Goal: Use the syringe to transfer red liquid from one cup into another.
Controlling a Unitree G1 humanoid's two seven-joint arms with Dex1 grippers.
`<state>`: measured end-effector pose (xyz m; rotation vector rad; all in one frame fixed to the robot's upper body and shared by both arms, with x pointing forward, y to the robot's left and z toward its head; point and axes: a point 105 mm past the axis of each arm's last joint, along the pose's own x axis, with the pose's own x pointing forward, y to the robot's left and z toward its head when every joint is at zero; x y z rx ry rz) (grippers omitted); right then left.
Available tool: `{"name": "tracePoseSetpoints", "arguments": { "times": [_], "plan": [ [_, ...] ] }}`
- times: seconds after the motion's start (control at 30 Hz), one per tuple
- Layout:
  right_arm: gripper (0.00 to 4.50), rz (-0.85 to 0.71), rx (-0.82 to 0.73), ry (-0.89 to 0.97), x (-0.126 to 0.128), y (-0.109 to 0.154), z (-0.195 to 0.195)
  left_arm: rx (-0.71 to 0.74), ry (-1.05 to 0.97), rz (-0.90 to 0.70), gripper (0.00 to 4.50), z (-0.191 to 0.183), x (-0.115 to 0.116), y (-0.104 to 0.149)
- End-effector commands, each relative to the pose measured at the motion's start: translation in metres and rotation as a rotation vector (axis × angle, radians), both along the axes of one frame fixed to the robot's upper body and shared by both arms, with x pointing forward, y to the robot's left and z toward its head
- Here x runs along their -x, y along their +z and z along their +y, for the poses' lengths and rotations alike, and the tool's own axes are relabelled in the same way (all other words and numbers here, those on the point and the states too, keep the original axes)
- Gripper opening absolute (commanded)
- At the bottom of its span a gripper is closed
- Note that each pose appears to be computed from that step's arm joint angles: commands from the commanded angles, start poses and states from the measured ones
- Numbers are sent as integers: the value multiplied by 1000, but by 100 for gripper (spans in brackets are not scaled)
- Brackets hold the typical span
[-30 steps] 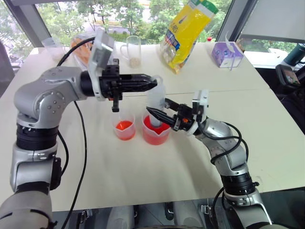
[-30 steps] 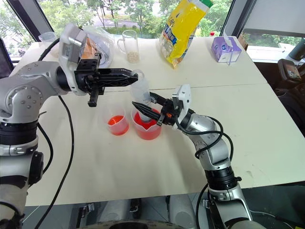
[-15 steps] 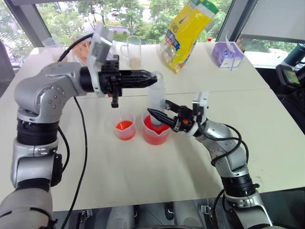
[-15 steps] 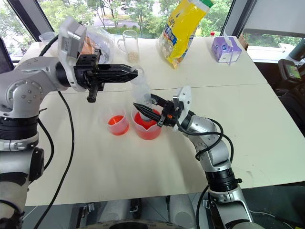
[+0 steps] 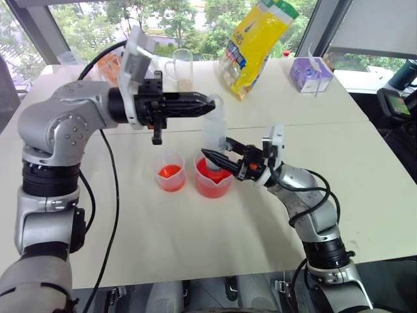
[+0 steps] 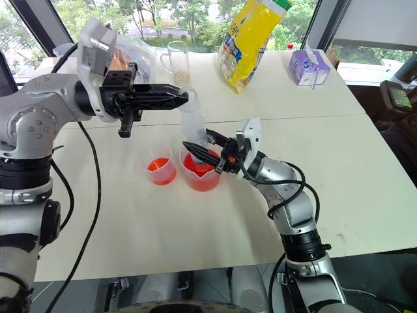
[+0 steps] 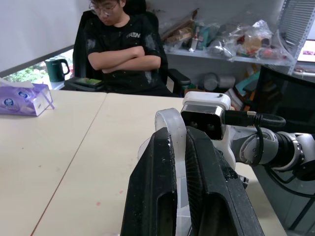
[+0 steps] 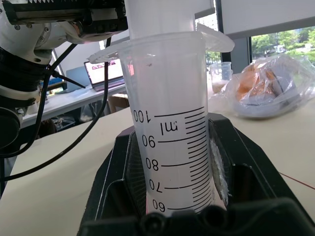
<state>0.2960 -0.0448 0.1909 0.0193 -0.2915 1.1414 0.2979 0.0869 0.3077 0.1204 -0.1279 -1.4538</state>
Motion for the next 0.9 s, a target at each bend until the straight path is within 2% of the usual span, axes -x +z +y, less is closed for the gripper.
{"name": "tracePoseSetpoints", "arguments": {
  "times": [0.03, 0.1, 0.2, 0.23, 0.57, 0.73, 0.9],
  "plan": [
    [137, -41, -3, 28, 6, 13, 5, 42, 26, -85, 166, 9, 7, 18],
    [137, -62, -14, 23, 5, 22, 4, 32, 35, -88, 256, 9, 7, 15],
    [137, -81, -38, 19, 6, 34, 3, 33, 48, -97, 419, 11, 8, 17],
    [137, -87, -44, 20, 6, 38, 3, 31, 54, -100, 448, 13, 9, 17],
    [137, -130, -78, 27, 7, 64, 1, -24, 189, -95, 448, 56, 16, 14],
    [137, -167, -157, 116, 8, 109, 12, -92, 320, -97, 448, 89, 22, 10],
    [137, -126, -219, 256, 5, 126, 38, -144, 402, -101, 448, 108, 36, 5]
  ]
}}
